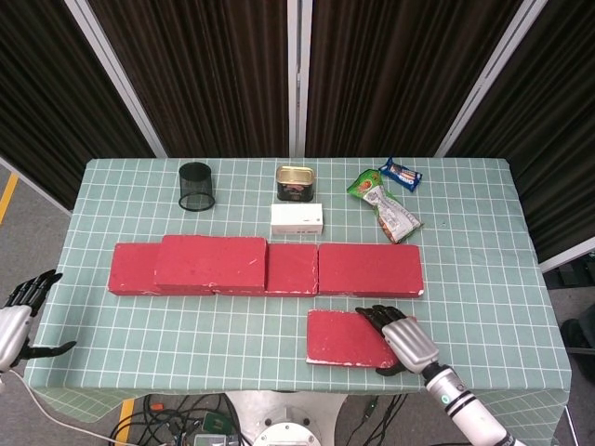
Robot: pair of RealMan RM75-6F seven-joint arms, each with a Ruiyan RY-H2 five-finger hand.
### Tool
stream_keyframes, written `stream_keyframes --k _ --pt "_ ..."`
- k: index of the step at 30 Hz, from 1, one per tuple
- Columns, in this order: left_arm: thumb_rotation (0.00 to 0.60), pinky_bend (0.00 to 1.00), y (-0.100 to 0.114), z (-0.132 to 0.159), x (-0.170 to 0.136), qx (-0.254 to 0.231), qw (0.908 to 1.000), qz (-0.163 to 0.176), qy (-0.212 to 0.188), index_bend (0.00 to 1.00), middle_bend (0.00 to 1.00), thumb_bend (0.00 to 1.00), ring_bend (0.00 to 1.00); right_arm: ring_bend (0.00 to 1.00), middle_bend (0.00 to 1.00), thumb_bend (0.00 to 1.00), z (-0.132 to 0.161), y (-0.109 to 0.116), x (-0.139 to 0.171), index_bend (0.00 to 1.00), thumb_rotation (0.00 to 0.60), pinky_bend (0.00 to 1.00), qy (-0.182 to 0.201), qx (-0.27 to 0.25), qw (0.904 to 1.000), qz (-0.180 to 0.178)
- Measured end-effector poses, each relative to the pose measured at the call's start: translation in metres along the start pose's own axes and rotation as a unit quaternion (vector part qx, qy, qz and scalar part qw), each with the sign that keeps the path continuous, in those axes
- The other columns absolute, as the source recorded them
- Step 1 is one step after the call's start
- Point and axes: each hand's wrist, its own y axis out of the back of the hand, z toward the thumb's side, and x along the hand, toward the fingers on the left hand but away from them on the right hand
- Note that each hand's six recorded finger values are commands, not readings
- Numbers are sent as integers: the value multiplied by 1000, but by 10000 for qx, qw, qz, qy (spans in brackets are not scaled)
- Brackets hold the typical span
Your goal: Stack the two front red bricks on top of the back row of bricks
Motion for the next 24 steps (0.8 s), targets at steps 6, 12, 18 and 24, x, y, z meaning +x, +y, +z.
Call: stream_keyframes --k 6,12,18,24 --pt "600 0 -1 2 0 9 10000 -15 -29 54 0 9 0 169 229 0 0 6 3 16 600 259 17 -40 9999 -137" --pt "600 0 -1 4 -1 -5 10000 -27 -33 54 0 9 0 179 237 0 2 31 11 28 600 270 115 -210 9989 -407" --pt "600 0 -2 5 -1 -62 10000 -53 -45 54 0 10 0 188 243 0 -3 83 6 33 600 280 207 87 9973 -699" --pt "600 0 -4 7 2 -87 9999 -101 -56 55 0 9 0 206 257 0 -9 130 -17 51 600 296 210 234 9954 -905"
